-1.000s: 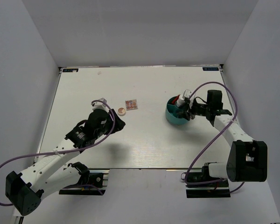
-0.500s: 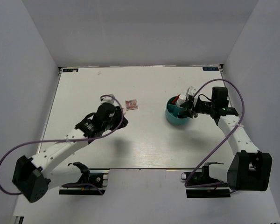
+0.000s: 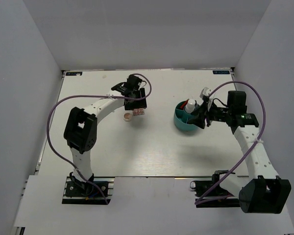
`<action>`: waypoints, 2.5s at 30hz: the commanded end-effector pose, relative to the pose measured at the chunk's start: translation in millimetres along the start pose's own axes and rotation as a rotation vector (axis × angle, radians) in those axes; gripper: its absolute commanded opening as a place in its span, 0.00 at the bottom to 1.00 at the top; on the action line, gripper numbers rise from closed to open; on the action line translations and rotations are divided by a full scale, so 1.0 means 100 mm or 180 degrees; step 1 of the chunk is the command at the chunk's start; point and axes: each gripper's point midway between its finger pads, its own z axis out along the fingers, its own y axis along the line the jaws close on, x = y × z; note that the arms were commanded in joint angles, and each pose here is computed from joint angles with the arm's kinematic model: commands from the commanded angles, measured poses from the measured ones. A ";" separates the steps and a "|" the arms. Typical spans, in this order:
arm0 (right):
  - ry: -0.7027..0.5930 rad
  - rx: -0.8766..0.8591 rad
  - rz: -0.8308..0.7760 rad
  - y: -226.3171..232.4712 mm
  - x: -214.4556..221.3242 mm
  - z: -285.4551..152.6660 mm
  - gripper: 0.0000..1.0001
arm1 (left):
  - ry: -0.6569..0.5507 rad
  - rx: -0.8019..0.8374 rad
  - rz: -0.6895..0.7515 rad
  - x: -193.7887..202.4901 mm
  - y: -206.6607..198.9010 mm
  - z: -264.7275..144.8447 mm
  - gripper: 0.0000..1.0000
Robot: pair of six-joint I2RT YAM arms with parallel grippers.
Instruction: Organize the makeup
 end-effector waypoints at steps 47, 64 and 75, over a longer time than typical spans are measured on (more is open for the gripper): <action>-0.0088 0.0214 0.0419 0.24 0.15 -0.07 0.57 | 0.0451 -0.0406 -0.0676 -0.31 0.16 0.44 0.91; -0.0133 0.0261 0.0438 0.25 0.17 -0.08 0.57 | 0.0552 -0.0538 -0.0506 -0.14 0.10 0.64 0.97; -0.0130 0.0281 0.0445 0.26 0.19 -0.08 0.57 | 0.0386 -0.0753 -0.0460 -0.23 0.23 0.63 0.98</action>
